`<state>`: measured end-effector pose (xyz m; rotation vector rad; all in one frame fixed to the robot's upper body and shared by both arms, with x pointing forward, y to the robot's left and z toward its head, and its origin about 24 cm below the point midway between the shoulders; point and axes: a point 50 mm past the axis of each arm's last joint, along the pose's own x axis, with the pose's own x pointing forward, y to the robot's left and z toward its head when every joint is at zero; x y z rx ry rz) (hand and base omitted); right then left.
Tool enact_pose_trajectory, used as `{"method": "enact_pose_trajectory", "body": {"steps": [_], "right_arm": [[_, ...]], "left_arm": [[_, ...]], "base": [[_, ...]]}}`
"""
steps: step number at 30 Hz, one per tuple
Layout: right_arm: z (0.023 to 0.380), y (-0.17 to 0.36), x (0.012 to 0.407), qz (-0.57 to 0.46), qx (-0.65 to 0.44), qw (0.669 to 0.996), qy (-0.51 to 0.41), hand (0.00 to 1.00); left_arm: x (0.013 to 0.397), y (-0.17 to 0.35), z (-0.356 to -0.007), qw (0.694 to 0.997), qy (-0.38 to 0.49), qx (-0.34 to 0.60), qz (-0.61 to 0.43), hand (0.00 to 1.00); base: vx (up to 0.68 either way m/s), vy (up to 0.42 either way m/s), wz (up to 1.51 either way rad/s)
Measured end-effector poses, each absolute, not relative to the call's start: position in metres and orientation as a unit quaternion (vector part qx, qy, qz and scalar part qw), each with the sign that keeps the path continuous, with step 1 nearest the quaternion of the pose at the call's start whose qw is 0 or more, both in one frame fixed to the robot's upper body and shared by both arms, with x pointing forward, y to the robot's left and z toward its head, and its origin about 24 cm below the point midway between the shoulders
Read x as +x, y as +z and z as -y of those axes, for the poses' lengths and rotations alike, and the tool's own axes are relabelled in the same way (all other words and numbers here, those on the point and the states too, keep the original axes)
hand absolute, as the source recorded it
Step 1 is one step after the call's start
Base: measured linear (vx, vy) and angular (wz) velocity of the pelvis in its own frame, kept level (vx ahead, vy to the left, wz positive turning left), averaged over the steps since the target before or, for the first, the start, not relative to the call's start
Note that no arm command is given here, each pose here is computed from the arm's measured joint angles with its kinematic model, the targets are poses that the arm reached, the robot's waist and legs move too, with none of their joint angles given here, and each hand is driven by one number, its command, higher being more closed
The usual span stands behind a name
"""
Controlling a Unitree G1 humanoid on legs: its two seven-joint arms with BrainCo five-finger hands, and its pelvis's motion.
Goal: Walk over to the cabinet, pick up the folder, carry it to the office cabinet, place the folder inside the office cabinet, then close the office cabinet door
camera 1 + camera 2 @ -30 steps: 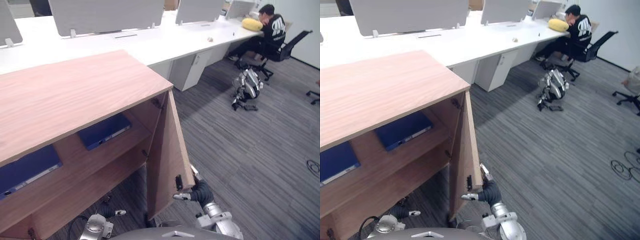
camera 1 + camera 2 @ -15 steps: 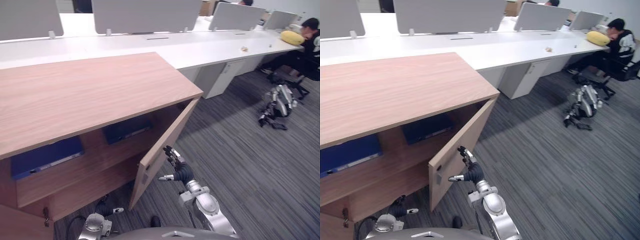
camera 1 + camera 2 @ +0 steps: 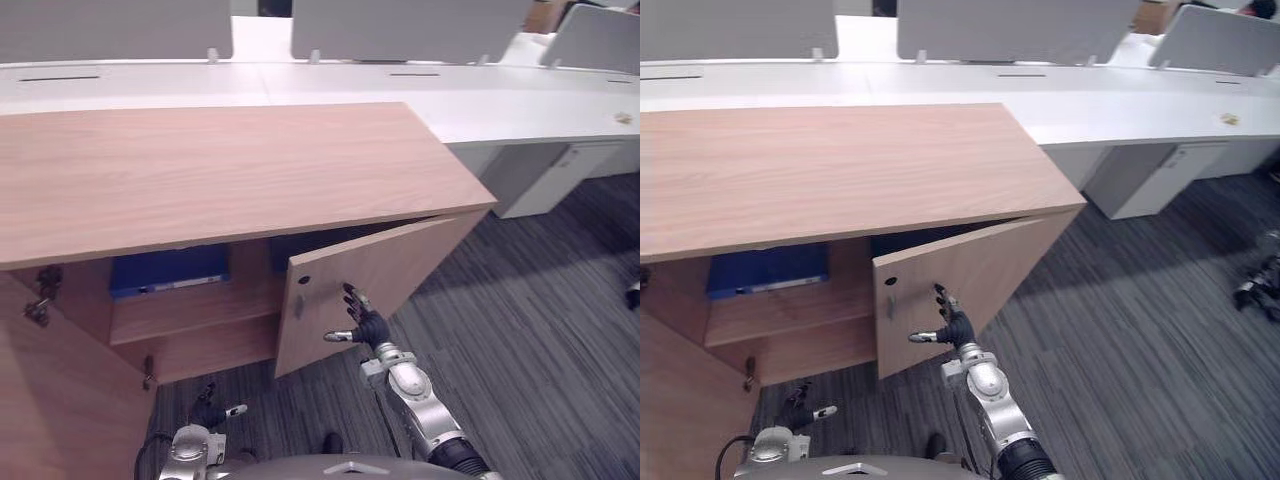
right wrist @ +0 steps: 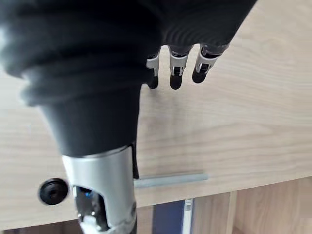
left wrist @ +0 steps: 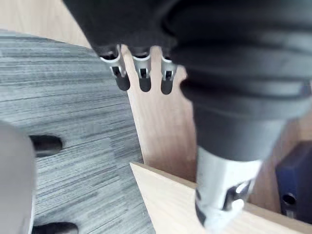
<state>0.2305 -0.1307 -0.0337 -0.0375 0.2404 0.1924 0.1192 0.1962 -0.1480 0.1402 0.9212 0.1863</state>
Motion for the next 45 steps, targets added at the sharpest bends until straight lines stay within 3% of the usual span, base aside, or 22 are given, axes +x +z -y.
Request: {"method": "enact_pose_trajectory", "body": {"steps": [5,13,30,45], "right_arm": [[0.148,-0.044,0.230,-0.144,-0.024,0.988,0.050,0.00],[0.171,-0.081,0.195,-0.232,-0.037,0.972,-0.020,0.00],[0.195,-0.132,0.124,-0.389,-0.053,0.915,-0.097,0.00],[0.214,-0.133,0.124,-0.399,-0.049,0.901,-0.160,0.00]], "left_arm": [[0.117,-0.149,-0.193,0.888,0.104,0.052,-0.445,0.00],[0.114,-0.150,-0.193,0.885,0.111,0.047,-0.449,0.00],[0.116,-0.148,-0.197,0.888,0.130,0.025,-0.441,0.00],[0.107,-0.151,-0.194,0.878,0.166,-0.012,-0.449,0.00]], "base": [[0.01,0.001,0.13],[-0.01,-0.008,0.11],[-0.05,-0.020,0.22],[-0.05,-0.052,0.76]]}}
